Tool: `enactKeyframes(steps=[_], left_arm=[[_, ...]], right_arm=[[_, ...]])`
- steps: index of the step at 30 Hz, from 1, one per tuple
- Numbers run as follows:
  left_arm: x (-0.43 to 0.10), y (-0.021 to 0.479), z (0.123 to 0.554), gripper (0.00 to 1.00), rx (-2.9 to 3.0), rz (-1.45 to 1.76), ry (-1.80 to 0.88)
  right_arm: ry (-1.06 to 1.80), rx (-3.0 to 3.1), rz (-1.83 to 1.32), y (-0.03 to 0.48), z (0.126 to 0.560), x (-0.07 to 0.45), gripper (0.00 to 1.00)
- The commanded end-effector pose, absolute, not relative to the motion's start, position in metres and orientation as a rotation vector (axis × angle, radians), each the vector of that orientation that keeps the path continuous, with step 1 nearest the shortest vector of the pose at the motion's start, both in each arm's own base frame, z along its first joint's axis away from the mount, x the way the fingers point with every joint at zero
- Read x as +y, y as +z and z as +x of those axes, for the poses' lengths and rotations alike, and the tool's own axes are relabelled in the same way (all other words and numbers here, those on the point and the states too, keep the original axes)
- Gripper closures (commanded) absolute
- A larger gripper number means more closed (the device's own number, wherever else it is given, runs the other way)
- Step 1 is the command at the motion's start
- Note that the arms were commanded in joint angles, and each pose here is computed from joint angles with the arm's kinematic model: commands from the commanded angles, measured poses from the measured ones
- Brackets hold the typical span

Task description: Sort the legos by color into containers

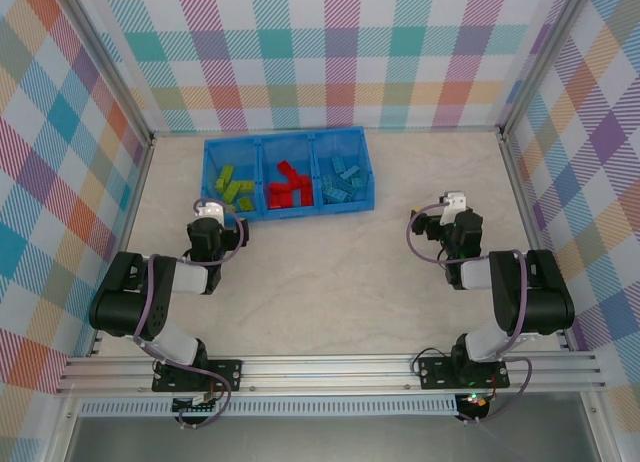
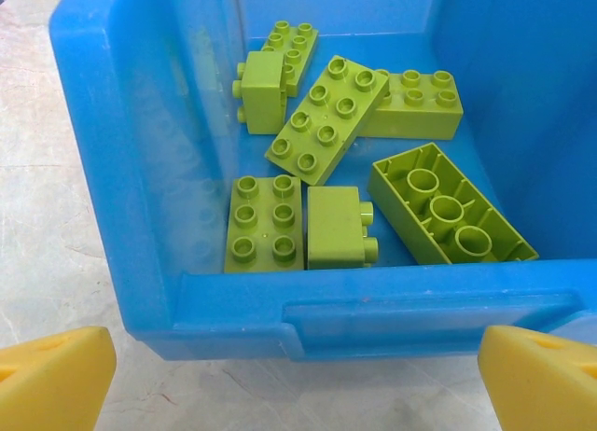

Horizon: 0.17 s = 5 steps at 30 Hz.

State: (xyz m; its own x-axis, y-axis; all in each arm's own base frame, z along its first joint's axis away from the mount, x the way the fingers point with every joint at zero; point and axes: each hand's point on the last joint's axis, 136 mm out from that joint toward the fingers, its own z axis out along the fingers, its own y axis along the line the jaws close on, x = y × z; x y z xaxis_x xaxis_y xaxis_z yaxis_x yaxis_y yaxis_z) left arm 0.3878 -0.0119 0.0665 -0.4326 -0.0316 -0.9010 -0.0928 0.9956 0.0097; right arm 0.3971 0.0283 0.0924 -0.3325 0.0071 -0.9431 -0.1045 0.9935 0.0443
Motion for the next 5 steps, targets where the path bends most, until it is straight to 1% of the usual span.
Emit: enactKeyframes(steps=[1,5], left_arm=[[-0.0081,0.0806,0.396,0.0,1.97,-0.113,0.054],[-0.0079,0.0807,0.3961,0.0,1.97,-0.114,0.054]], right_arm=[[0.136,1.921,-0.058,0.0924,0.3989,0.0259,0.01],[0.136,1.912,-0.056,0.0937,0.3981,0.0239,0.0]])
